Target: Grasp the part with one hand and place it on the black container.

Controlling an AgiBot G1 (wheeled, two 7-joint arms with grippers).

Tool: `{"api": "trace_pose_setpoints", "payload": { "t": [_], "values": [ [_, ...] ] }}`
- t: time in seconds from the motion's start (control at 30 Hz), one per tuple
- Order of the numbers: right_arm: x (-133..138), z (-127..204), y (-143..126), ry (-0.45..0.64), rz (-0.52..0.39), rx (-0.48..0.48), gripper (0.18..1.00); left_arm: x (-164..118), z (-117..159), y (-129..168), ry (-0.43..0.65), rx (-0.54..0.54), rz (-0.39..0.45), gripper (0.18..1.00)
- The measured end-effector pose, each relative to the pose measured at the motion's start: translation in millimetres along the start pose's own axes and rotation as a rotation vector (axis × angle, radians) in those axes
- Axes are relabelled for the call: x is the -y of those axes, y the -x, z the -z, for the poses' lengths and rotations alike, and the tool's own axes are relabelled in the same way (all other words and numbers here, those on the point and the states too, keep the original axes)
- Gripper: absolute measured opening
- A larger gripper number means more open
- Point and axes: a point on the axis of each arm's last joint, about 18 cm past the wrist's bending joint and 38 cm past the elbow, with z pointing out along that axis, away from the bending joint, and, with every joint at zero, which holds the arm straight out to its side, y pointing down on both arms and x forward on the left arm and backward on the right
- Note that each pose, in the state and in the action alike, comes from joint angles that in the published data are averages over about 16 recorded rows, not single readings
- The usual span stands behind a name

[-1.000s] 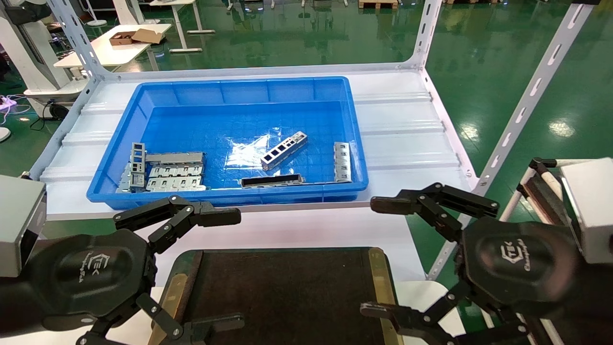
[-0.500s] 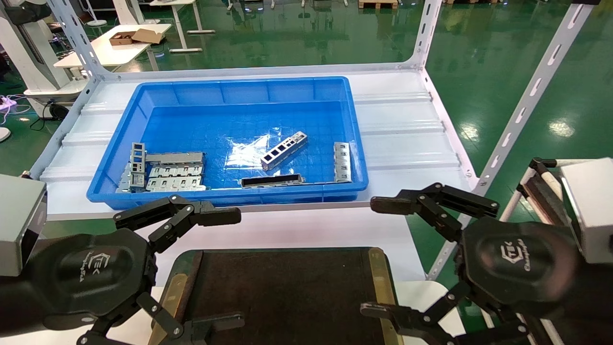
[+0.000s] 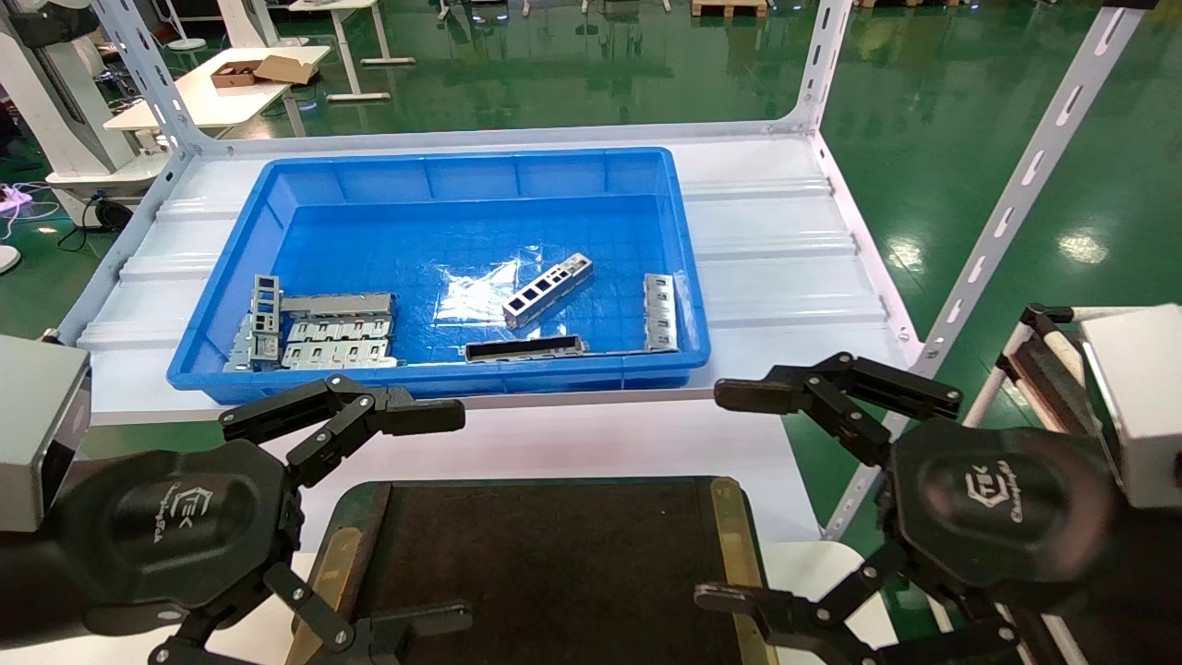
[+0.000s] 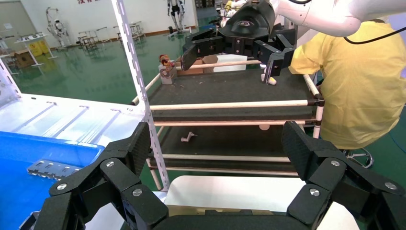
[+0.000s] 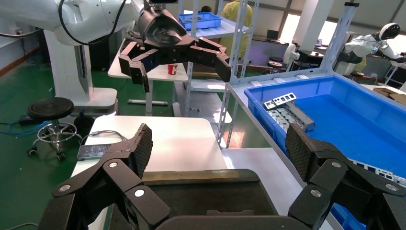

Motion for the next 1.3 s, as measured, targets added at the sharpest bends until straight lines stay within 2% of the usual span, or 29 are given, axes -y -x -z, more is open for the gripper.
{"api": "trace_pose_setpoints", "payload": {
  "t": [0.33,0.57,0.8,1.3],
  "values": [
    [0,0,0,0.000,0.000,0.000,1.001,-1,2,8,0.010,0.034,0.004,1.001],
    [0,0,0,0.000,0.000,0.000,1.001,-13,-6,32,0.038,0.120,0.006,1.001],
    [0,0,0,0.000,0.000,0.000,1.001,-36,-31,77,0.073,0.248,0.013,1.001],
    [0,0,0,0.000,0.000,0.000,1.001,-78,-109,194,0.198,0.512,0.042,1.001]
  ]
}}
